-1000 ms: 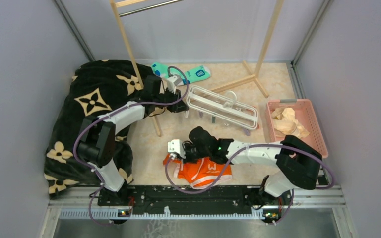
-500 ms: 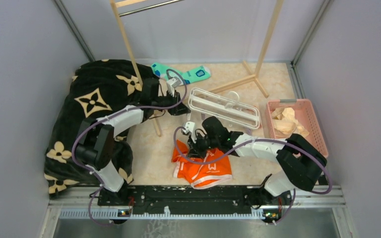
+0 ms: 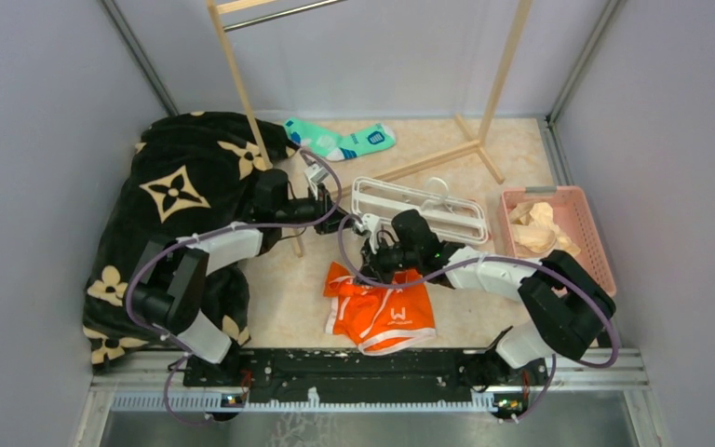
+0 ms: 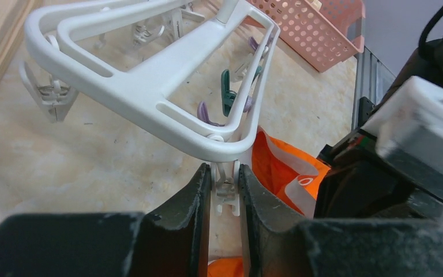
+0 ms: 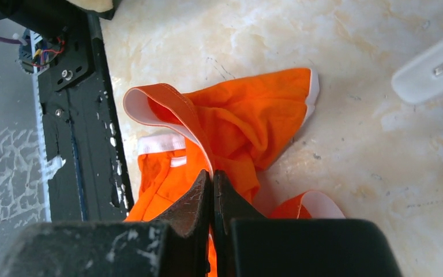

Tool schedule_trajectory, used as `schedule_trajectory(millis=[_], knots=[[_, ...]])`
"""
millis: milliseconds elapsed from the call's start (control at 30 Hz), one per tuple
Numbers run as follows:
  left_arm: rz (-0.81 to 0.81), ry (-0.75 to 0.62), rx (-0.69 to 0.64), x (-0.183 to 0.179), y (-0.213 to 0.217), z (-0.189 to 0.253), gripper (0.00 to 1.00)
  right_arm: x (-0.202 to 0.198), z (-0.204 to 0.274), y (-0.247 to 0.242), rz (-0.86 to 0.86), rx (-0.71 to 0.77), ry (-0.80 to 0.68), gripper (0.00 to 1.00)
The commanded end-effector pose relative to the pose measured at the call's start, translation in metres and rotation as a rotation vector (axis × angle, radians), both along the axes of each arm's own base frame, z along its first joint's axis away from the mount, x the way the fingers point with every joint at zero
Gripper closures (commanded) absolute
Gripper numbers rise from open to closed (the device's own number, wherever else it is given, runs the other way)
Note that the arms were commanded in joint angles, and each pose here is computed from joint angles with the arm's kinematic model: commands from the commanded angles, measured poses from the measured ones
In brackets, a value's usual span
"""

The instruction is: Clip the underwear to the hanger

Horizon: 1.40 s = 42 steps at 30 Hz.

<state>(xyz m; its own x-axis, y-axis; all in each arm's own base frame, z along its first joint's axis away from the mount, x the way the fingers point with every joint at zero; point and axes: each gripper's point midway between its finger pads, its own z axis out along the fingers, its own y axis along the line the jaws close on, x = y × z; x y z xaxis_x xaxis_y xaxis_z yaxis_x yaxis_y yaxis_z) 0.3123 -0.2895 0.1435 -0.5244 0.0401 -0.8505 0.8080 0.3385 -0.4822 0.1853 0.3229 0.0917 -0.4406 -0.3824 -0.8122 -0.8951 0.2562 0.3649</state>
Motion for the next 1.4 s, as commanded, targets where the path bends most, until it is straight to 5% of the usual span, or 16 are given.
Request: schedule_trajectory(millis=[0,633,900,1067,1367], knots=[[-0.011,-0.171,-0.043,-0.001,0.002,0.032,1.0,0.01,0.001,-0.007,-0.088,-0.023,0.02,1.0],[-0.034,-0.22,-0.085,-0.033,0.013,0.033,1.0,0.026,0.005,-0.023,-0.281,-0.096,0.144,1.0],[-0.019,-0.209,-0.084,-0.04,0.017,0.03,1.0,0.007,0.021,-0.003,-0.085,-0.011,0.012,1.0],[-0.005,-0.213,-0.079,-0.038,0.018,0.032,1.0,-0.027,0.008,0.005,0.078,-0.032,-0.163,0.88],[0.015,-0.203,-0.065,-0.039,0.021,0.028,1.0,-0.042,-0.017,0.002,0.091,-0.068,-0.424,0.61]])
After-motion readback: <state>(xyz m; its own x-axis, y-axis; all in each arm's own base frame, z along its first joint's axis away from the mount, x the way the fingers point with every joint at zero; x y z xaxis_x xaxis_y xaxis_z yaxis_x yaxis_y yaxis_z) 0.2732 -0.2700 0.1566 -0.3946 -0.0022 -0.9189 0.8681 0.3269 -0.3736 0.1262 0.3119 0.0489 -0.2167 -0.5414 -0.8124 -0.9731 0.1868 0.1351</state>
